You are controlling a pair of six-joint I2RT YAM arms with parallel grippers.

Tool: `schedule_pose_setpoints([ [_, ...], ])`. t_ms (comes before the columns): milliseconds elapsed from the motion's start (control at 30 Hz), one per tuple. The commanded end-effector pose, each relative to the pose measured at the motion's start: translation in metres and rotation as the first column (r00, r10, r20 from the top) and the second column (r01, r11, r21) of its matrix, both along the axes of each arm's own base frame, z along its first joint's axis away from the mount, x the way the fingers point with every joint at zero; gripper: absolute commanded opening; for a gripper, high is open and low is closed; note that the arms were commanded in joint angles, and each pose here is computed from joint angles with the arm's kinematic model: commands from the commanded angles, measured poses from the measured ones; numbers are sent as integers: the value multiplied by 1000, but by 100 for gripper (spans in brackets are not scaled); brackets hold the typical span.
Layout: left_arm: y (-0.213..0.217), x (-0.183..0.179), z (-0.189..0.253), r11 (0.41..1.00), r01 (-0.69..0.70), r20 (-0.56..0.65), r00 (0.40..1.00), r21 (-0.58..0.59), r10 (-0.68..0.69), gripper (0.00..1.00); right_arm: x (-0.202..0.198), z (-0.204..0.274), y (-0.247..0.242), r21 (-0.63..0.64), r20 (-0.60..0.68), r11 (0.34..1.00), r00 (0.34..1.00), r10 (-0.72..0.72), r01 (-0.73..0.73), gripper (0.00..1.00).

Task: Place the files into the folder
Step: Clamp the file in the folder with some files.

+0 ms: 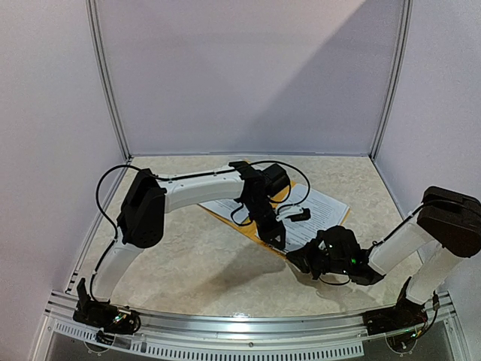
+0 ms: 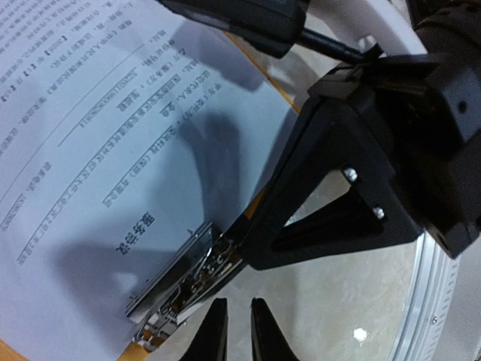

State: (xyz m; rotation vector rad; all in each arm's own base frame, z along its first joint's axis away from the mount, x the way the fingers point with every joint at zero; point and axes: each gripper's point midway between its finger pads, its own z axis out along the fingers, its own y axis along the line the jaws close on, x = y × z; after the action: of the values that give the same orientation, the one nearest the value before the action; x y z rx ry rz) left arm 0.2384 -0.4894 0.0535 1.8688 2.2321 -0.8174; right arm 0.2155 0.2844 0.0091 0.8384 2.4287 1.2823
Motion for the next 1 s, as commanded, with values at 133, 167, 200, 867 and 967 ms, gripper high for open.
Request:
schedule_pose_setpoints([
  [133,-19,-9,-34,1000,12,13,1000,-5,-12,15,-92,-117,-121,-488,-364,868,925,-107,-91,1],
  [167,-18,-10,-38,1000,23,15,1000,0,-23,16,-92,-117,-120,-486,-364,870,925,-110,-88,1],
  [200,-16,-10,-41,999,32,15,999,6,-32,18,-92,-118,-120,-485,-365,870,924,-111,-87,1],
  [867,19,-18,-80,993,18,29,999,118,-22,13,-85,-115,-114,-470,-347,880,932,-109,-72,2],
  [967,23,-18,-89,990,17,44,999,138,-23,11,-82,-112,-110,-462,-337,884,936,-103,-69,4],
])
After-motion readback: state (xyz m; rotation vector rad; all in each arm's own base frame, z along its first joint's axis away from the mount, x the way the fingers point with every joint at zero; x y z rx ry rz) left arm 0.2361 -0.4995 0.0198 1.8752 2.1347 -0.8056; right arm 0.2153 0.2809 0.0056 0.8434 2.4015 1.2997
